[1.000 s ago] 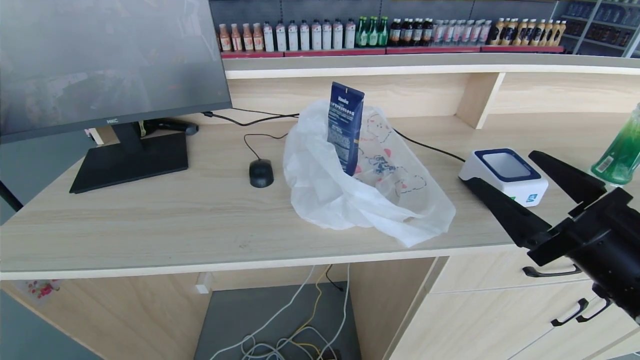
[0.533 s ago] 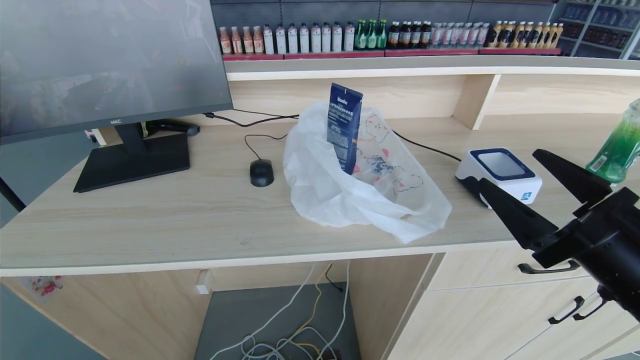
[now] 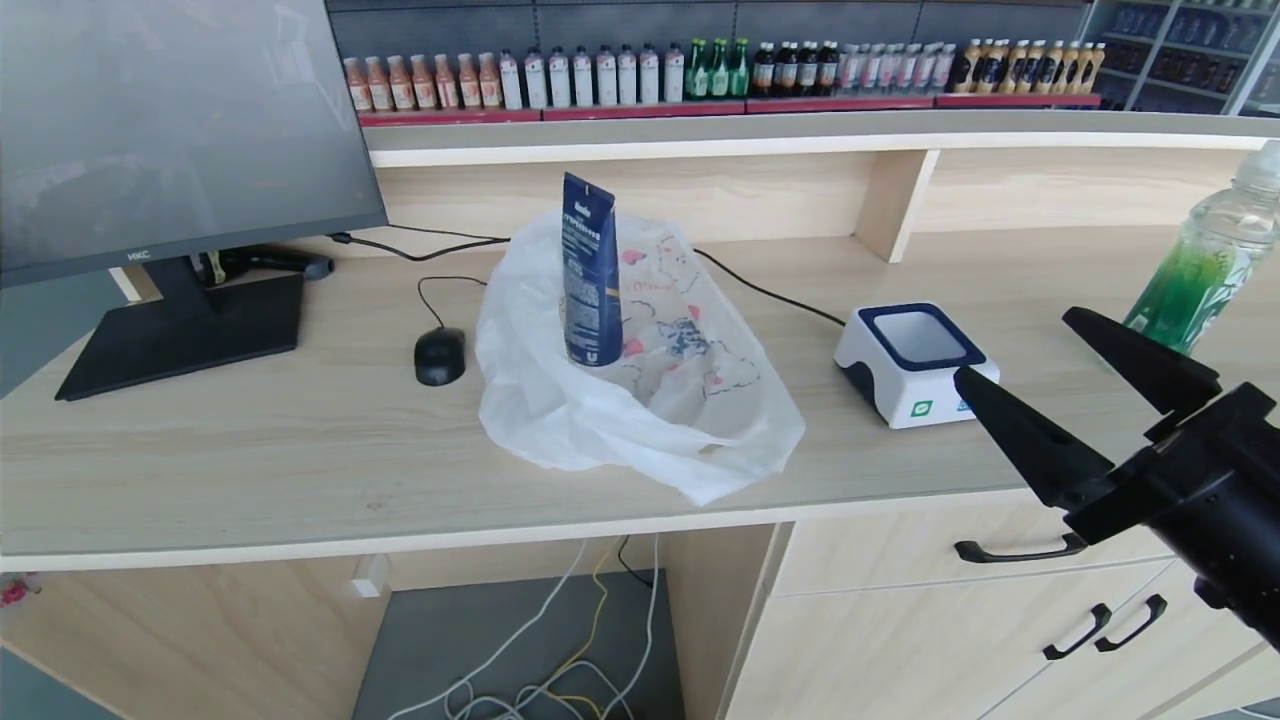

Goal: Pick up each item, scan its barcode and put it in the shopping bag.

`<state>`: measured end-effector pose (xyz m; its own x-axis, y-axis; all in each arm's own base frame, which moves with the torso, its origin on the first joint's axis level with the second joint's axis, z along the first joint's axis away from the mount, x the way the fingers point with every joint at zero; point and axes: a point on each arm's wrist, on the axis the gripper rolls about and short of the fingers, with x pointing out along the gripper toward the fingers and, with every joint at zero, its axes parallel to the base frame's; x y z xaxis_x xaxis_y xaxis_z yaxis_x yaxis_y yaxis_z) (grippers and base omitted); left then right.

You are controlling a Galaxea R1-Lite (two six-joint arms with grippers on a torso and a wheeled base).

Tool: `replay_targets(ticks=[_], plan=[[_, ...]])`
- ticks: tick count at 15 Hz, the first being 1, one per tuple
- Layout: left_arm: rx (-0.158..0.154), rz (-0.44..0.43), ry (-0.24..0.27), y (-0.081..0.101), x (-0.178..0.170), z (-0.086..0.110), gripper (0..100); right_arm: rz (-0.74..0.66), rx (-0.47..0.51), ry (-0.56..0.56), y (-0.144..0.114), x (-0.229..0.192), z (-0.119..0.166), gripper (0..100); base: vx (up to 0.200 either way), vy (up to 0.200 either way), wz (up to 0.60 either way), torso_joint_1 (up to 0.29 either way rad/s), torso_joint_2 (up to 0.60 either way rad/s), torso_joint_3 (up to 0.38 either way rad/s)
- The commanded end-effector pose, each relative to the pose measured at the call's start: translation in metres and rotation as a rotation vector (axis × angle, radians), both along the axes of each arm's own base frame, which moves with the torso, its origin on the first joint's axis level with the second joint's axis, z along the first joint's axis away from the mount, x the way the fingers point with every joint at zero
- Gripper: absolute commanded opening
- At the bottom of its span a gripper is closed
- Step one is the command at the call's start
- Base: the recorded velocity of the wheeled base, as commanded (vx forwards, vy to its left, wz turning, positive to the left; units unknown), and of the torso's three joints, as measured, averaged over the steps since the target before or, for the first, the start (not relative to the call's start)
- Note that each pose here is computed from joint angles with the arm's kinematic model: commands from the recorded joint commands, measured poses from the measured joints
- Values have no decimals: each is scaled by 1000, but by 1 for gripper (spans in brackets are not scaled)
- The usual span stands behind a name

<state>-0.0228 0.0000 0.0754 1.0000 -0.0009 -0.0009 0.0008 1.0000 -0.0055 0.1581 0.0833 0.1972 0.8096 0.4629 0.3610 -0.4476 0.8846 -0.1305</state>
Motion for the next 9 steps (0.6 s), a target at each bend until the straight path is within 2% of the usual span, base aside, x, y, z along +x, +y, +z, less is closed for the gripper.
replay_targets(ticks=[1,9], plan=[[-1,1,-1,0,0,0,100,1,-4,6,1,2,-1,100,0,-200,0,-7,2,2],[-5,1,-1,0,0,0,100,1,-4,5,0,-1,-2,100,0,-200,0,2,2,4]])
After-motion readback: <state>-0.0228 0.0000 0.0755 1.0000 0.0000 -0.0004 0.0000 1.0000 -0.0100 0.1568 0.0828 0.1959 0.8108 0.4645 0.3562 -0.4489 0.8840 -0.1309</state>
